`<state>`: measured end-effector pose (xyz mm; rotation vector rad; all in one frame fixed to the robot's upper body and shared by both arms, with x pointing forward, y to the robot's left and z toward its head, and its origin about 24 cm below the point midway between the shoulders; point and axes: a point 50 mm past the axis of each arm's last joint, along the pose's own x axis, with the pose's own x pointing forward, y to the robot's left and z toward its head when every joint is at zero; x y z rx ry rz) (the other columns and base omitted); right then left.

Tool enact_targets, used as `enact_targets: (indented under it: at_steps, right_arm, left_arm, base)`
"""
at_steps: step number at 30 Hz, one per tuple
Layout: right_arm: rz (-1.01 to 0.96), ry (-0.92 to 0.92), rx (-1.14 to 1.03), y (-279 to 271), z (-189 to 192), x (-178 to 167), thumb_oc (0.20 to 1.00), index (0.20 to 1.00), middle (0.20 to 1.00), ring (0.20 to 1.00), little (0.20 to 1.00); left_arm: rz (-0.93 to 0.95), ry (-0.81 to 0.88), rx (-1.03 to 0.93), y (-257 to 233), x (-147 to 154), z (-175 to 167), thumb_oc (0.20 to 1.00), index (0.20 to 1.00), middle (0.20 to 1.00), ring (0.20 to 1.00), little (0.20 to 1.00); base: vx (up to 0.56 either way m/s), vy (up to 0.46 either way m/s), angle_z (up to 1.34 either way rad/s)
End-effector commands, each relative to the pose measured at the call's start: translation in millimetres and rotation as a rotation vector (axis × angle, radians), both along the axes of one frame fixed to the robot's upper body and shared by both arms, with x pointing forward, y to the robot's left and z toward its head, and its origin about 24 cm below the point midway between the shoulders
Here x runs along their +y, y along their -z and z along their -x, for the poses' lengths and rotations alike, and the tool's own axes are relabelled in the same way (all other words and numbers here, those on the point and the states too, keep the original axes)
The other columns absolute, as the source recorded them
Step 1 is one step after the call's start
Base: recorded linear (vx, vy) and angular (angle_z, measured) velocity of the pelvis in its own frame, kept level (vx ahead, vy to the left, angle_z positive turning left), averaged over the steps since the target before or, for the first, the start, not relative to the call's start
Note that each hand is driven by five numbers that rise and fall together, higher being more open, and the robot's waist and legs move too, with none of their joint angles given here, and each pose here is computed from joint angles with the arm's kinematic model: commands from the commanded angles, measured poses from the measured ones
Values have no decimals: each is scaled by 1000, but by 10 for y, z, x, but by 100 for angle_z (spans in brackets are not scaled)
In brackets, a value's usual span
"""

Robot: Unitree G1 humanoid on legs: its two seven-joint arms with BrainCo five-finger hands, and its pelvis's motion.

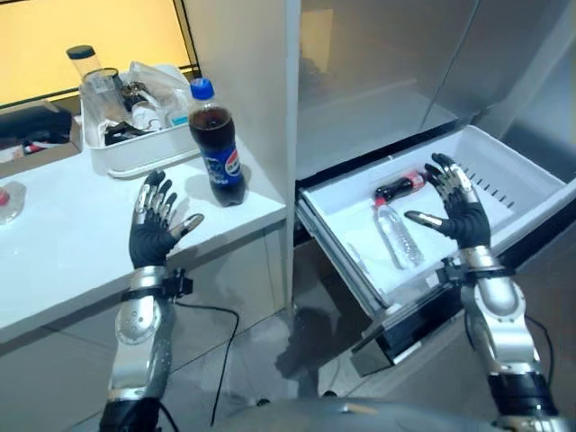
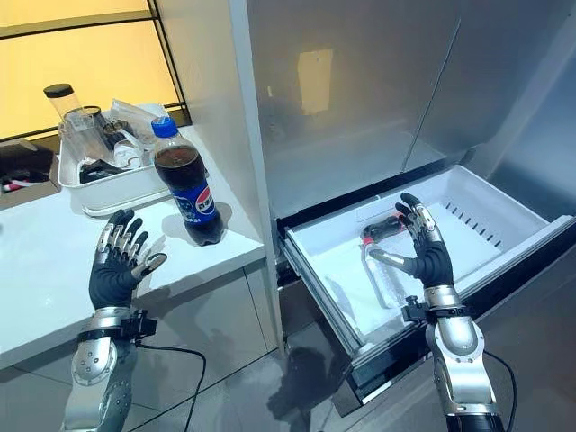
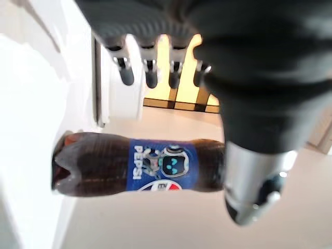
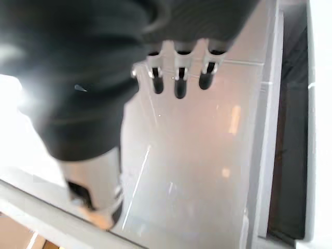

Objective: Take the drinks into the refrigerator

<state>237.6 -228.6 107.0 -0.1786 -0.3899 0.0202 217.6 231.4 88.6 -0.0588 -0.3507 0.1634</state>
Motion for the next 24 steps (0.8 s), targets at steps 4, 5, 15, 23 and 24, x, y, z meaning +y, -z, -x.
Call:
enact_targets:
  at_steps: [4,5,15,23,24]
  right_arm:
    - [-1,-28,-118,-195,-54,74,1000,1000,1000,1000,1000]
    - [-7,-27,-124,-202,-51,73,1000,1000,1000,1000,1000]
    - [-13,-34,-125,-196,-43,85,1000,1000,1000,1000,1000]
    - [-16,-30,-126,-196,-42,76,1000,1000,1000,1000,1000]
    - [-15,-29,-128,-201,-38,72,1000,1000,1000,1000,1000]
  left_arm:
    - [-82,2,-147,-288,34,-55,1000,1000,1000,1000,1000]
    - [-65,4,-150,-286,32,-52,1000,1000,1000,1000,1000]
    - [-62,2,-146,-273,36,-51,1000,1000,1000,1000,1000]
    - [-63,0,-145,-272,45,-46,1000,1000,1000,1000,1000]
    - [-68,-1,-143,-270,48,-46,1000,1000,1000,1000,1000]
  base:
    - [-25,-15,23]
    - [0,0,0]
    - [0,0,0]
    - [0,0,0]
    - [0,0,0]
